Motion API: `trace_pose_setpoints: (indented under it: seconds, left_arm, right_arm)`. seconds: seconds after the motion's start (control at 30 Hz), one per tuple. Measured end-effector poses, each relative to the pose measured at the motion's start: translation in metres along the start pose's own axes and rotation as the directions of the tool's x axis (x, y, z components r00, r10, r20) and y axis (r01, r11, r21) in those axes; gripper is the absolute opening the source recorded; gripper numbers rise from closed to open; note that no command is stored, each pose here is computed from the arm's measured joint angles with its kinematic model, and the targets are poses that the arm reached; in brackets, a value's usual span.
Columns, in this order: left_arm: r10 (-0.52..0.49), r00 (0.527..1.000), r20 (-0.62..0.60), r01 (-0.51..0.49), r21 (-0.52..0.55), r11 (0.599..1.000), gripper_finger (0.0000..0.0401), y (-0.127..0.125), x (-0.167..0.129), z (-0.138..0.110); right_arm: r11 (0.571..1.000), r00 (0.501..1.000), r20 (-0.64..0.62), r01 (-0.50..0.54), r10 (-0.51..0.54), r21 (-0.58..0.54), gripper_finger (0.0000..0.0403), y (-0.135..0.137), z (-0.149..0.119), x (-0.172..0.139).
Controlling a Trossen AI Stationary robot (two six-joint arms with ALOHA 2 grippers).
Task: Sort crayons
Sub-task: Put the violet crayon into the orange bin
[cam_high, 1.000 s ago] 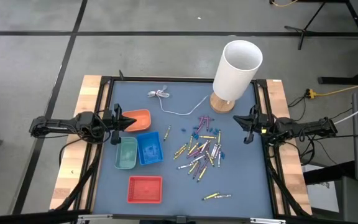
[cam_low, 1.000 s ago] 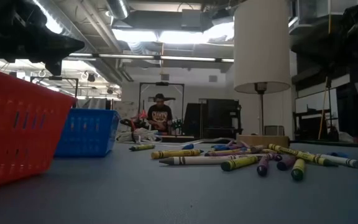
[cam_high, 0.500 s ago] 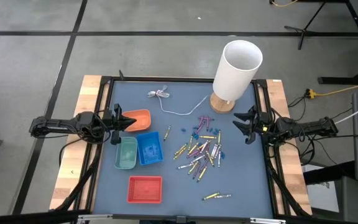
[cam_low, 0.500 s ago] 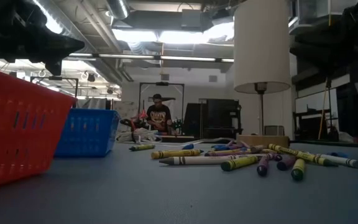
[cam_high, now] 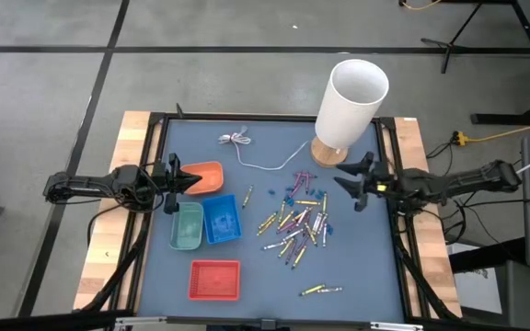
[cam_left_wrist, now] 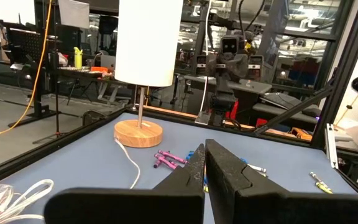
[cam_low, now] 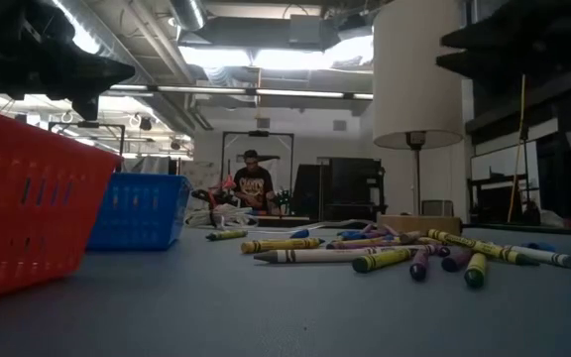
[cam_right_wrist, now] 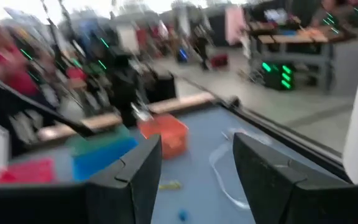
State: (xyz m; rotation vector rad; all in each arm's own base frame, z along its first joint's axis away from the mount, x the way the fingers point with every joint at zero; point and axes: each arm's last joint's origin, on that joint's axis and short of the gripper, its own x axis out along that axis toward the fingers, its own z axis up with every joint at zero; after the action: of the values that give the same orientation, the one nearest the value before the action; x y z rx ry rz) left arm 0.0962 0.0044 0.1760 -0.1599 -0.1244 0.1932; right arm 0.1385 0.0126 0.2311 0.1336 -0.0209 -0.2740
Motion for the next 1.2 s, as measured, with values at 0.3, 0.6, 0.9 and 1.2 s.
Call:
trace_pose_setpoints:
  seconds: [0.3, 0.6, 0.9, 1.2]
  left_arm:
    - [0.000, 1.000, 0.000, 0.000, 0.000, 1.000, 0.0000, 0.000, 0.000, 0.000]
    - [0.000, 1.000, 0.000, 0.000, 0.000, 1.000, 0.0000, 0.000, 0.000, 0.000]
    - [0.000, 1.000, 0.000, 0.000, 0.000, 1.000, 0.0000, 0.000, 0.000, 0.000]
    - [0.000, 1.000, 0.000, 0.000, 0.000, 1.000, 0.0000, 0.000, 0.000, 0.000]
  right_arm:
    - [0.982, 0.956, -0.241, 0.139, -0.166, -0.126, 0.0199, 0.021, 0.008, 0.046]
    - [0.931, 0.875, -0.342, 0.366, -0.344, 0.001, 0.0199, 0.028, -0.022, 0.076]
    - [0.878, 0.789, -0.452, 0.478, -0.416, 0.025, 0.0199, 0.029, -0.067, 0.093]
    - [0.780, 0.679, -0.550, 0.621, -0.487, 0.076, 0.0199, 0.008, -0.101, 0.108]
